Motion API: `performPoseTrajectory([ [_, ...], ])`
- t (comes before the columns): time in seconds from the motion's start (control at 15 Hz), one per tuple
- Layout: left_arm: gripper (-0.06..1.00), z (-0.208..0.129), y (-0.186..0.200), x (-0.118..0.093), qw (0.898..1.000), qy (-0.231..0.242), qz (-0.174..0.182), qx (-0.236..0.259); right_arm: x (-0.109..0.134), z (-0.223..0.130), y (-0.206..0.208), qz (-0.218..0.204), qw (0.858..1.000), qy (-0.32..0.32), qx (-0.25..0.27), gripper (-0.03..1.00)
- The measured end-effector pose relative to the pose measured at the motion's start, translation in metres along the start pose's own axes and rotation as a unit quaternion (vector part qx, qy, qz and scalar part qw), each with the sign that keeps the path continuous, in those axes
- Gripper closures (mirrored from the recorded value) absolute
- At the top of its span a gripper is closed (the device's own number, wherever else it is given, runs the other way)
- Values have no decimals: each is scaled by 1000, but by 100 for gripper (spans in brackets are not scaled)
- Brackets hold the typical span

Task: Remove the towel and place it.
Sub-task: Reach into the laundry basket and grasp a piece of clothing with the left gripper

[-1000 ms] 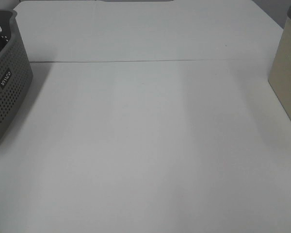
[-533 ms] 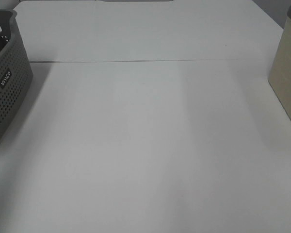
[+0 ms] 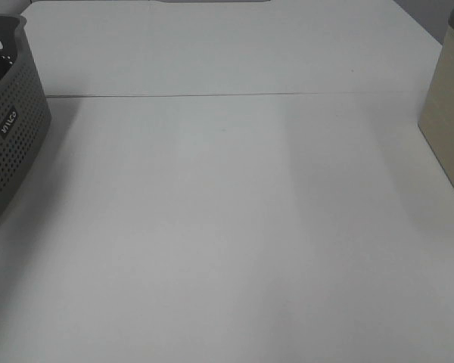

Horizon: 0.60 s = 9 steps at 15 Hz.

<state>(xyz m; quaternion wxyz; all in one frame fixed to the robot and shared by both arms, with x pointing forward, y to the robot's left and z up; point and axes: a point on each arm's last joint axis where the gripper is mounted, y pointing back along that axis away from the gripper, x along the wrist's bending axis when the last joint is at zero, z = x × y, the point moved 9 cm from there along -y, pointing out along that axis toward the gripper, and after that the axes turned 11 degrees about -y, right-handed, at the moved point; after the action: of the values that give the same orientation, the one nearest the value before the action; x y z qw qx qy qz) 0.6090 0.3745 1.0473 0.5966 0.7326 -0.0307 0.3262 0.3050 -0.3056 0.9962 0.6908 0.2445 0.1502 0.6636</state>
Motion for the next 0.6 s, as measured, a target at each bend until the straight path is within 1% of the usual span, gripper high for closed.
performPoseTrajectory([
  [0.2,-5,1,-55,16,997,-61,-10,55,0,0,0,0,1000,0,0,9],
  [0.33,-5,11,-90,27,995,-85,-2,61,0,0,0,0,1000,0,0,9],
  [0.4,-5,15,-100,30,994,-90,1,59,0,0,0,0,1000,0,0,9],
  [0.47,-5,22,-118,35,993,-98,2,58,0,0,0,0,1000,0,0,9],
  [0.6,-5,31,-149,36,992,-107,-11,60,0,0,0,0,1000,0,0,9],
])
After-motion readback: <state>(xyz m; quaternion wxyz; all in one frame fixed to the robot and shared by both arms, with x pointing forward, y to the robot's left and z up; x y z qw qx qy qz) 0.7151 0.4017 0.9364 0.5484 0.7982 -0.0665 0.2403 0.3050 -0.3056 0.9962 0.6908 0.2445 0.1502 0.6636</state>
